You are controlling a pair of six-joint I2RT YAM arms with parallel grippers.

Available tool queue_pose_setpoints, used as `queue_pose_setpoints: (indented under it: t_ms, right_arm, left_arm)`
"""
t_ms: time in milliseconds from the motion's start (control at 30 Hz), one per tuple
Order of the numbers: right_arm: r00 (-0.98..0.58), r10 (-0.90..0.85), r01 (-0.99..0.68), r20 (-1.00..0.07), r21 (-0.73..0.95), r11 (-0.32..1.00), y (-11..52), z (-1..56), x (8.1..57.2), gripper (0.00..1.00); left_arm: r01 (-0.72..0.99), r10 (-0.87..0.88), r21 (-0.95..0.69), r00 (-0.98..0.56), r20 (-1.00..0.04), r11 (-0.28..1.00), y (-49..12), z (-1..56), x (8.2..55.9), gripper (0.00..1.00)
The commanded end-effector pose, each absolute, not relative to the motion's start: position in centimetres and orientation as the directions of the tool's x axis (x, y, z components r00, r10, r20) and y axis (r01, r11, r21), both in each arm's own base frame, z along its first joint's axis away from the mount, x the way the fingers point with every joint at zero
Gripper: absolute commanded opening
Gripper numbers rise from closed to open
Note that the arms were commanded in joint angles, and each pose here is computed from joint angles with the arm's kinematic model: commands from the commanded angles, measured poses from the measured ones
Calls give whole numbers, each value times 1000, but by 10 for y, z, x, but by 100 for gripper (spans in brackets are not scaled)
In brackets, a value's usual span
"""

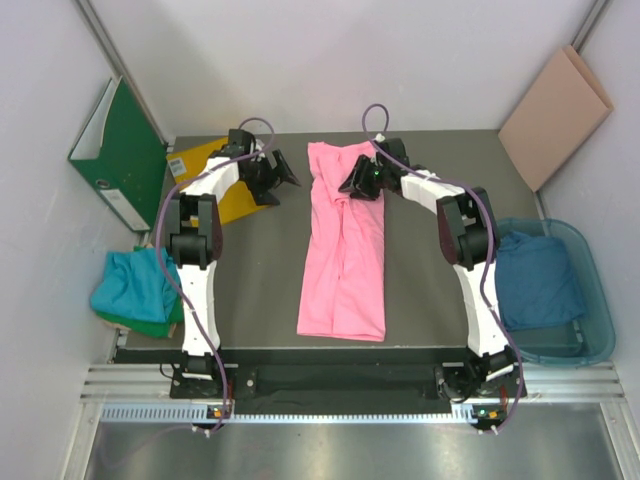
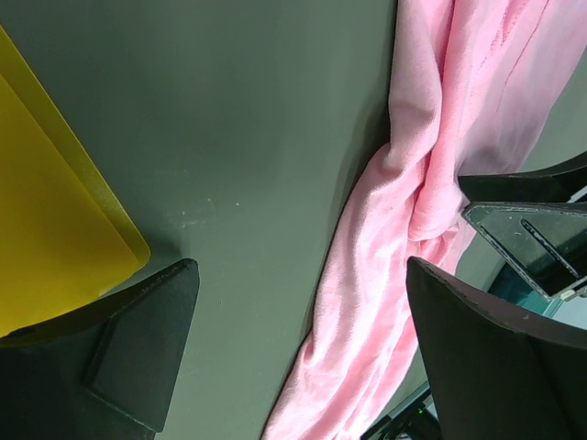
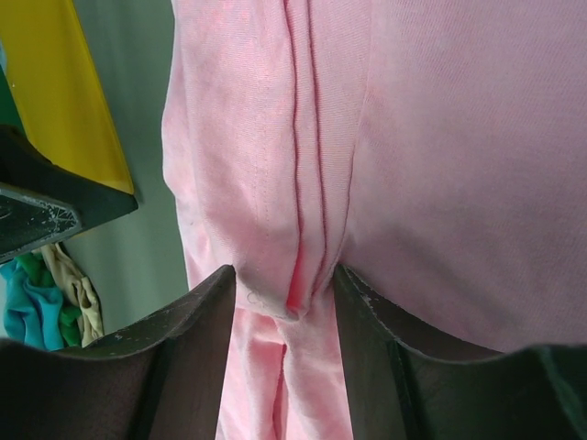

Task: Fold and stack the t-shirts
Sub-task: Rotate the tshirt 90 degrees

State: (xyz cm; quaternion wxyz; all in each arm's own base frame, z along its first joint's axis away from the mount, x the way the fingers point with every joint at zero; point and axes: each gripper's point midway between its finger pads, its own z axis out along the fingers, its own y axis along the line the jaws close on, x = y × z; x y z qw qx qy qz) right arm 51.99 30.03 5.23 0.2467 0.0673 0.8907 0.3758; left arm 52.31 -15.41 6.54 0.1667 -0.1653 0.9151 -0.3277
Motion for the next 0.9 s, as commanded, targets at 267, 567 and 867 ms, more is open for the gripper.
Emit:
queue_pose_setpoints:
  t_ms: [267,567,867]
  right_arm:
    - [-792,311,-218,-525,720,659,326,123,540,47]
    - [-817,290,-212,-499,727,653,334,112,538,47]
    - [-822,280,-194,-495,707,681,332,108,535,47]
  left_arm:
    - [-141,-396,-662,-883,-252,736,-151,92,523,99]
    - [-141,-391,-662,-887,-245,736,-153,89,522,99]
    - [-145,-387,-662,-892,-235,736,-153,86,519,99]
